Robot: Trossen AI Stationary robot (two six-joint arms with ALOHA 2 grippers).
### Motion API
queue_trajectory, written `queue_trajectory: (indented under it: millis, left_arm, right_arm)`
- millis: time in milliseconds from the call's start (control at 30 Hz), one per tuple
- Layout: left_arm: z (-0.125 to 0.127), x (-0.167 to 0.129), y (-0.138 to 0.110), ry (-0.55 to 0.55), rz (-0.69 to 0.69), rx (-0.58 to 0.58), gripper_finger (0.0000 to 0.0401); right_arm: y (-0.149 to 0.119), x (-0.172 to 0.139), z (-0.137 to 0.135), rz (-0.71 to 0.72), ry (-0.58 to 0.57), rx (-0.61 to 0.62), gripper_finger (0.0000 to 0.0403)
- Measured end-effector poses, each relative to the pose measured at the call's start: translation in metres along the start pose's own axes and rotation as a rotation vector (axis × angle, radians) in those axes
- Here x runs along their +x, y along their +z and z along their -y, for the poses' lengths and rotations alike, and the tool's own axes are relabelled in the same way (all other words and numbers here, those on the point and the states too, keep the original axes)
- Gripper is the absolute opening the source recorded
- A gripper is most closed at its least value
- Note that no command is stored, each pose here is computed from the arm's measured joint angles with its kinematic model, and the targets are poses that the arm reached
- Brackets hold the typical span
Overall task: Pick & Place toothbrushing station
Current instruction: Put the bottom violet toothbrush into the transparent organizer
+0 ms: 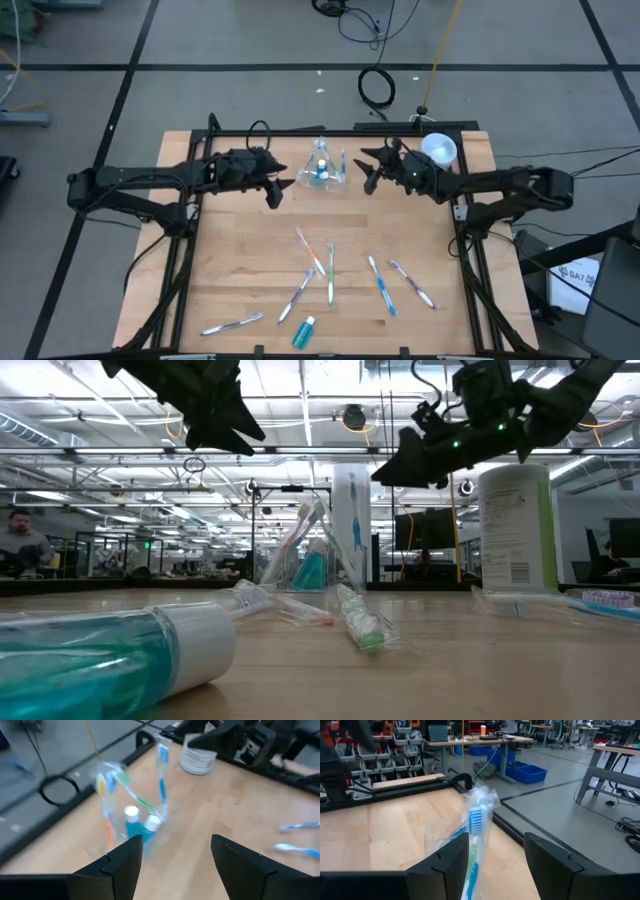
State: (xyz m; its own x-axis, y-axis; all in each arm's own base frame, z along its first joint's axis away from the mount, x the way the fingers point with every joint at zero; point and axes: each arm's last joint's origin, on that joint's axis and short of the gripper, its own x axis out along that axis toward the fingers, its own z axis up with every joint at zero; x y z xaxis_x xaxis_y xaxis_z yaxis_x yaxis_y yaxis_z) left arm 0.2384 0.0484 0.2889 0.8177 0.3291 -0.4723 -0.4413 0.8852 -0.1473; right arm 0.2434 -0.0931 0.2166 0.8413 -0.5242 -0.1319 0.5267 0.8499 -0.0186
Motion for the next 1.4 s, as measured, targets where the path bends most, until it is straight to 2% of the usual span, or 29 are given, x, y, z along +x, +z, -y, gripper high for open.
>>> queue_trajectory:
  millis: [167,400,633,733,933,1033,1167,1400]
  left_arm:
    - [0.017,0.001,-0.008,-0.051,-0.045,-0.103,0.0244]
    - [0.042,0.009,-0.020,-0.118,-0.097,-0.152,0.0244]
    - [0.063,0.022,-0.045,-0.122,-0.240,-0.194,0.0244]
    - [0.072,0.027,-0.053,-0.145,-0.289,-0.252,0.0244]
    - [0.091,0.037,-0.072,-0.239,-0.423,-0.279,0.0244]
    - [0.098,0.034,-0.084,-0.314,-0.554,-0.252,0.0244]
    - [0.109,0.021,-0.100,-0.404,-0.721,-0.158,0.0244]
    - [0.135,-0.016,-0.136,-0.364,-0.921,-0.067,0.0244]
  right_arm:
    - [0.013,-0.010,0.002,0.042,0.001,0.009,0.0181]
    - [0.016,-0.013,0.002,0.059,0.005,0.013,0.0181]
    - [0.015,-0.013,0.002,0.045,0.006,0.010,0.0181]
    - [0.015,-0.013,0.002,0.046,0.007,0.013,0.0181]
    - [0.016,-0.013,0.002,0.053,0.008,0.015,0.0181]
    - [0.016,-0.013,0.002,0.053,0.009,0.015,0.0180]
    - [0.017,-0.013,0.002,0.061,0.009,0.017,0.0180]
    - [0.022,-0.014,0.002,0.120,0.010,0.025,0.0180]
